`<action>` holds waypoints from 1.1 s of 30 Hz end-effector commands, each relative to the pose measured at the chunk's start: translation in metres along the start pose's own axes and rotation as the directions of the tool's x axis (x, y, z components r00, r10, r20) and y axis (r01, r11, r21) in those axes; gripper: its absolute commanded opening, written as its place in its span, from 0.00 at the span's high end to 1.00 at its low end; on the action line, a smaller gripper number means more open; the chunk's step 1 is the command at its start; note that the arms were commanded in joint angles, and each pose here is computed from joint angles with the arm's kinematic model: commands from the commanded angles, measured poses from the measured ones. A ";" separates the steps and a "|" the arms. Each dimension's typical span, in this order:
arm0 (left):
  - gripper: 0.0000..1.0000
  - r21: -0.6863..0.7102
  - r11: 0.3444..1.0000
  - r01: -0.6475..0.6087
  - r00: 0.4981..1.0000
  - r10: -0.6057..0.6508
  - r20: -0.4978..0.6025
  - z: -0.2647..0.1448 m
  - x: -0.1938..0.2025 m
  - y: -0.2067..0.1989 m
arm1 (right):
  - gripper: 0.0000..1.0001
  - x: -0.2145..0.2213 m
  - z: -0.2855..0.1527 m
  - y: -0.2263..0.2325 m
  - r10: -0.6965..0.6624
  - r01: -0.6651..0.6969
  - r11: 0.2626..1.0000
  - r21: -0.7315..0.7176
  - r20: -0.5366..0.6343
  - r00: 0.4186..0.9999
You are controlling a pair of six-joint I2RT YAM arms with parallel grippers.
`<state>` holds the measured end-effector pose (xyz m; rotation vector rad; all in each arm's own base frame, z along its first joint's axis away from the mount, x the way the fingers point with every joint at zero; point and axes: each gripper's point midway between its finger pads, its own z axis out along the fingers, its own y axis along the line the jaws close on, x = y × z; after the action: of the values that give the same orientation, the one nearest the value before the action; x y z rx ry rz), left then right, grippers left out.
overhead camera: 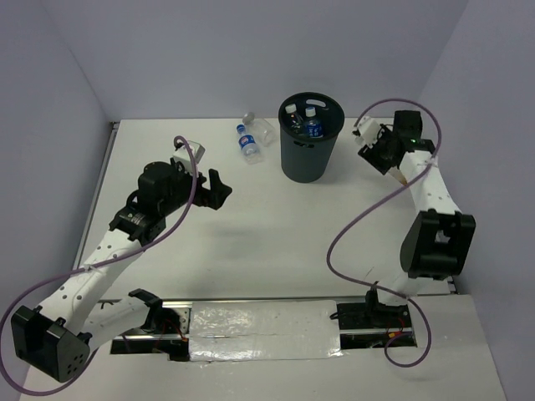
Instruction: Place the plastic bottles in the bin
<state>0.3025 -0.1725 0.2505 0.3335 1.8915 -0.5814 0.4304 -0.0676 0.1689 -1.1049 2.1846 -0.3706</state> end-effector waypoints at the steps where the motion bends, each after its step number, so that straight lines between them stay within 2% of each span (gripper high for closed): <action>1: 0.00 0.030 0.999 -0.012 0.996 0.009 0.091 -0.007 -0.031 -0.009 | 0.67 -0.077 -0.076 -0.009 0.089 -0.091 0.996 -0.006 0.301 0.950; 3: 0.01 0.030 0.999 -0.012 0.996 0.009 0.089 -0.007 -0.031 -0.009 | 0.67 -0.109 -0.110 -0.008 0.131 -0.130 0.991 -0.029 0.403 0.906; 4: 0.01 0.032 0.999 -0.012 0.996 0.009 0.092 -0.008 -0.032 -0.010 | 0.67 -0.136 -0.132 0.004 0.112 -0.098 0.994 -0.054 0.483 0.869; 9: 0.01 0.029 1.000 -0.011 0.995 0.008 0.095 -0.009 -0.031 -0.009 | 0.60 -0.219 -0.188 0.026 0.146 -0.101 0.989 -0.106 0.676 0.722; 10: 0.01 0.028 1.000 -0.011 0.995 0.008 0.096 -0.009 -0.031 -0.009 | 0.60 -0.229 -0.186 0.026 0.160 -0.108 0.987 -0.119 0.687 0.709; 11: 0.01 0.029 1.000 -0.011 0.995 0.008 0.095 -0.009 -0.032 -0.010 | 0.60 -0.248 -0.200 0.021 0.183 -0.128 0.983 -0.131 0.724 0.665; 14: 0.01 0.032 0.999 -0.011 0.996 0.008 0.093 -0.009 -0.031 -0.010 | 0.60 -0.272 -0.195 0.014 0.260 -0.173 0.966 -0.194 0.742 0.617; 15: 0.01 0.037 0.999 -0.010 0.996 0.007 0.094 -0.009 -0.031 -0.011 | 0.60 -0.284 -0.202 0.007 0.254 -0.173 0.967 -0.187 0.775 0.579; 18: 0.01 0.057 0.998 -0.009 0.996 0.004 0.090 -0.008 -0.031 -0.014 | 0.55 -0.305 -0.199 -0.005 0.286 -0.200 0.957 -0.211 0.802 0.525; 19: 0.01 0.060 0.998 -0.009 0.996 0.004 0.089 -0.008 -0.031 -0.015 | 0.55 -0.308 -0.183 -0.007 0.306 -0.211 0.951 -0.227 0.787 0.535; 20: 0.01 0.064 0.998 -0.006 0.996 0.001 0.087 -0.008 -0.031 -0.015 | 0.53 -0.316 -0.185 -0.014 0.320 -0.225 0.946 -0.235 0.796 0.513; 24: 0.01 0.068 0.998 -0.004 0.997 -0.002 0.081 -0.006 -0.029 -0.016 | 0.49 -0.328 -0.142 -0.017 0.383 -0.262 0.922 -0.285 0.767 0.514; 28: 0.01 0.061 0.998 -0.002 0.997 -0.003 0.083 -0.005 -0.029 -0.014 | 0.39 -0.330 -0.119 -0.023 0.396 -0.301 0.914 -0.273 0.764 0.509; 30: 0.01 0.063 0.998 0.000 0.997 -0.005 0.079 -0.005 -0.028 -0.015 | 0.32 -0.329 -0.109 -0.023 0.398 -0.311 0.912 -0.267 0.761 0.513; 31: 0.01 0.064 0.998 0.002 0.997 -0.007 0.077 -0.004 -0.028 -0.015 | 0.24 -0.327 -0.106 -0.025 0.402 -0.325 0.909 -0.262 0.758 0.514; 33: 0.01 0.065 0.998 0.004 0.997 -0.009 0.077 -0.004 -0.028 -0.015 | 0.15 -0.327 -0.106 -0.023 0.402 -0.326 0.909 -0.260 0.756 0.517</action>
<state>0.2987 -0.1763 0.2540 0.3495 1.8805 -0.6113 0.5137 0.1713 0.3553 -0.6396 1.6569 0.4069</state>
